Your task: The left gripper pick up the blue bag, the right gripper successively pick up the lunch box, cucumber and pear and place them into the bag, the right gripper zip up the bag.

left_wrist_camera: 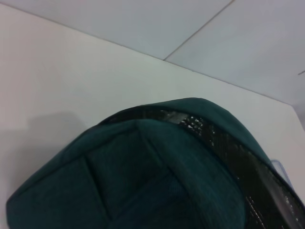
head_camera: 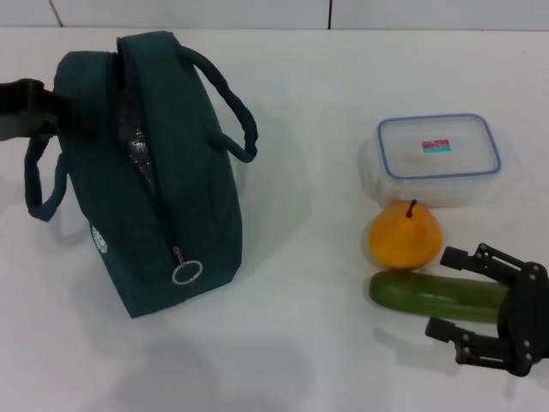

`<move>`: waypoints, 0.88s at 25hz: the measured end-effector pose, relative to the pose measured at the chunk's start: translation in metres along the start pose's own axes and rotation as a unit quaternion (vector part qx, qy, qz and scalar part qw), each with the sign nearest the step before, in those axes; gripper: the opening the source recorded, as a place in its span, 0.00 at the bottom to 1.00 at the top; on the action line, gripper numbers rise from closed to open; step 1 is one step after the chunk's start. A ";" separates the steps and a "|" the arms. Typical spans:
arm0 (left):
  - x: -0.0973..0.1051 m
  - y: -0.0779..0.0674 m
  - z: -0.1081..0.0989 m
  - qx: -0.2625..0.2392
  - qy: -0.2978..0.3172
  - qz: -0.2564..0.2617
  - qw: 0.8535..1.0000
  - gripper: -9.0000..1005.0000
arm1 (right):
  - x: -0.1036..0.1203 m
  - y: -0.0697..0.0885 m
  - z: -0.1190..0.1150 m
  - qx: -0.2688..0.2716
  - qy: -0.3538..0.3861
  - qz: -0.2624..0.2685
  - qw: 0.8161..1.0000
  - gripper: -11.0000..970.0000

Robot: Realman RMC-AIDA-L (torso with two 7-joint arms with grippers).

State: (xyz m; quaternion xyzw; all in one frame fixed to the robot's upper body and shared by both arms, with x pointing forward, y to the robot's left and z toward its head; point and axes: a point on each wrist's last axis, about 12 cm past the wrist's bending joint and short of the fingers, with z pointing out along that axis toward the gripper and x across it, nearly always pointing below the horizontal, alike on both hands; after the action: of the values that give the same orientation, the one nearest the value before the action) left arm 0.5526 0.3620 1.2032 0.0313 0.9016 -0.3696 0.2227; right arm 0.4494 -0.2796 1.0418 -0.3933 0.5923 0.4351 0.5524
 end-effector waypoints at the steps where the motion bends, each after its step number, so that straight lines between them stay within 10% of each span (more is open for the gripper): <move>1: 0.000 0.000 0.000 -0.001 0.000 -0.002 1.000 0.33 | 0.000 0.000 0.000 0.002 -0.002 0.002 1.000 0.88; 13: -0.002 -0.005 -0.004 0.056 -0.003 -0.012 0.998 0.05 | -0.017 -0.009 -0.010 0.087 -0.129 0.111 0.982 0.88; 22: -0.003 -0.009 -0.004 0.100 -0.009 -0.010 0.995 0.05 | -0.007 -0.017 -0.045 0.226 -0.303 0.366 0.850 0.88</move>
State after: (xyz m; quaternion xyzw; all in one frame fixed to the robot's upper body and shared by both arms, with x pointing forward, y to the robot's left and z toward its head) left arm 0.5516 0.3583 1.2122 0.0409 0.8586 -0.4600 0.2225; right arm 0.4519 -0.3280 1.0480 0.1393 0.5786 0.5577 0.5786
